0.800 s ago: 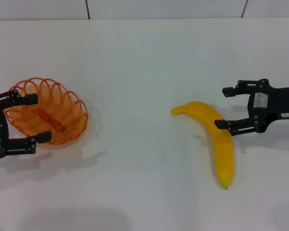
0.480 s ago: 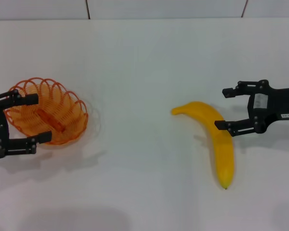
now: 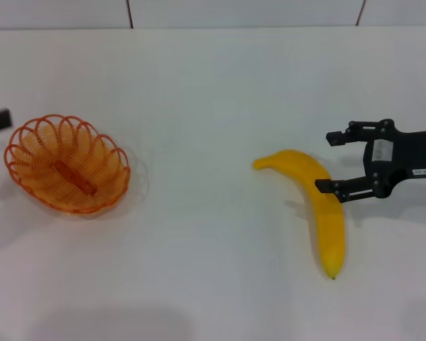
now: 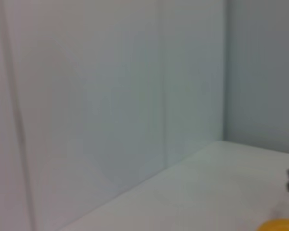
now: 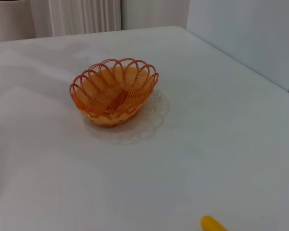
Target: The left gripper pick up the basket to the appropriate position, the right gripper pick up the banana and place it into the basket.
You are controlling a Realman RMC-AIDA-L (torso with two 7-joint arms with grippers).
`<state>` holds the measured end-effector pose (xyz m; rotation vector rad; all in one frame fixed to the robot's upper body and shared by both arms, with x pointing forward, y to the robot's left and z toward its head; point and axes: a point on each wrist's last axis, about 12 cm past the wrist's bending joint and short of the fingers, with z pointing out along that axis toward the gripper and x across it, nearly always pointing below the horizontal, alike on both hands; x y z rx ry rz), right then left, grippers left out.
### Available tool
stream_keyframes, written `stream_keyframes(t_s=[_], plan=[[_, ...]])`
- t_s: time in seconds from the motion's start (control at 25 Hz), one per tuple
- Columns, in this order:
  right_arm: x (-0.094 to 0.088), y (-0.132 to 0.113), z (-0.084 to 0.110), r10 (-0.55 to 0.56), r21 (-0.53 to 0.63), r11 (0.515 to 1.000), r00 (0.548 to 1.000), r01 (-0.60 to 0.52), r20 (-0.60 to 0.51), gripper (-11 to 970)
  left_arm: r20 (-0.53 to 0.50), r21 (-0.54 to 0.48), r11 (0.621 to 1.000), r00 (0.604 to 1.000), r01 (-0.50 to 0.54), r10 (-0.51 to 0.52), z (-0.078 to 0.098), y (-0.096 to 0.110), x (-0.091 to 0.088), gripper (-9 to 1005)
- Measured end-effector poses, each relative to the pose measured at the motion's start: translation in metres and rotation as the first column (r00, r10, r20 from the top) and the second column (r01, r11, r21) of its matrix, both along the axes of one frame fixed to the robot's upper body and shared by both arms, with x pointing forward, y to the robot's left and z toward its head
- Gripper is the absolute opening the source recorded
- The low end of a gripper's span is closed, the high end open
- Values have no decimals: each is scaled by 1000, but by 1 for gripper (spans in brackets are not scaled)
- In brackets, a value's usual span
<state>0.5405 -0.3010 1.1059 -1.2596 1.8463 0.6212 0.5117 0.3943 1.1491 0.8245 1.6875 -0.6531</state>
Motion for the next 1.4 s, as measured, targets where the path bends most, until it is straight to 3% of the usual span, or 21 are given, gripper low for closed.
stream_keyframes(t_s=[0.2, 0.4, 0.76, 1.4], plan=[[0, 0, -1, 0, 1, 1000, 1000, 0, -3, 878, -135, 62, 985, 976, -164, 171, 22, 19, 19, 889], [0, 0, -1, 0, 1, 1000, 1000, 0, -4, 876, -233, 174, 970, 950, -172, 210, 32, 19, 41, 889], [1, 1, -4, -3, 6, 1000, 1000, 3, -17, 873, -320, 269, 950, 916, -158, 243, 5, 5, 60, 889], [1, 2, -6, -7, -5, 1000, 1000, 7, -18, 867, -329, 353, 924, 905, -149, 272, -18, -12, 79, 890]])
